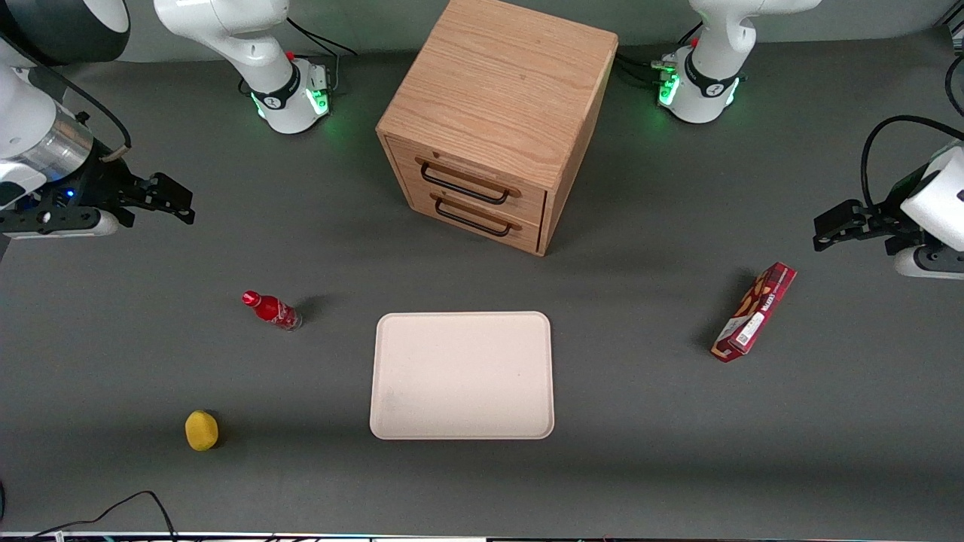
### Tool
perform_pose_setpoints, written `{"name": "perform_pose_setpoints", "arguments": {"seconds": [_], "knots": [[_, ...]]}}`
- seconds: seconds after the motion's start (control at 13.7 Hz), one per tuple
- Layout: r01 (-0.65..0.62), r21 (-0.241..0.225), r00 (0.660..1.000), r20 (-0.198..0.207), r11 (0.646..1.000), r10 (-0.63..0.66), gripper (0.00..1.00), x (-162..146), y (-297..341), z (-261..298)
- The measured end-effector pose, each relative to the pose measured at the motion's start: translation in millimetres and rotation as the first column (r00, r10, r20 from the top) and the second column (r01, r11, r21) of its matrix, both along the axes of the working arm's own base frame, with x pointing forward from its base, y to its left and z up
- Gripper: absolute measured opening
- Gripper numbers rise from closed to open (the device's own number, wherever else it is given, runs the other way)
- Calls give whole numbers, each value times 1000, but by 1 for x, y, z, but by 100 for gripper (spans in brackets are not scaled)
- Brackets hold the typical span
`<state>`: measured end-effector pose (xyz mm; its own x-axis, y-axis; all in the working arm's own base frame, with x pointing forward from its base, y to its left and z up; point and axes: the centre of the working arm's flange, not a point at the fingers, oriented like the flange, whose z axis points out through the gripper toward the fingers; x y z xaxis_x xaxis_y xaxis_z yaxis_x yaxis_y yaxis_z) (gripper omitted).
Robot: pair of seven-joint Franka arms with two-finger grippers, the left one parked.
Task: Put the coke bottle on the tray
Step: 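Lower the open right gripper over the red Coca-Cola bottle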
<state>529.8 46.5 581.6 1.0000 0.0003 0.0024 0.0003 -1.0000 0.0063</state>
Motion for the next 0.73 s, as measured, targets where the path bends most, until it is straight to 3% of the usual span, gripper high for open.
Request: {"name": "perform_pose_setpoints", "arguments": {"seconds": [0.73], "knots": [[18, 2, 999, -49, 1000, -18, 100, 23, -6, 0]]}}
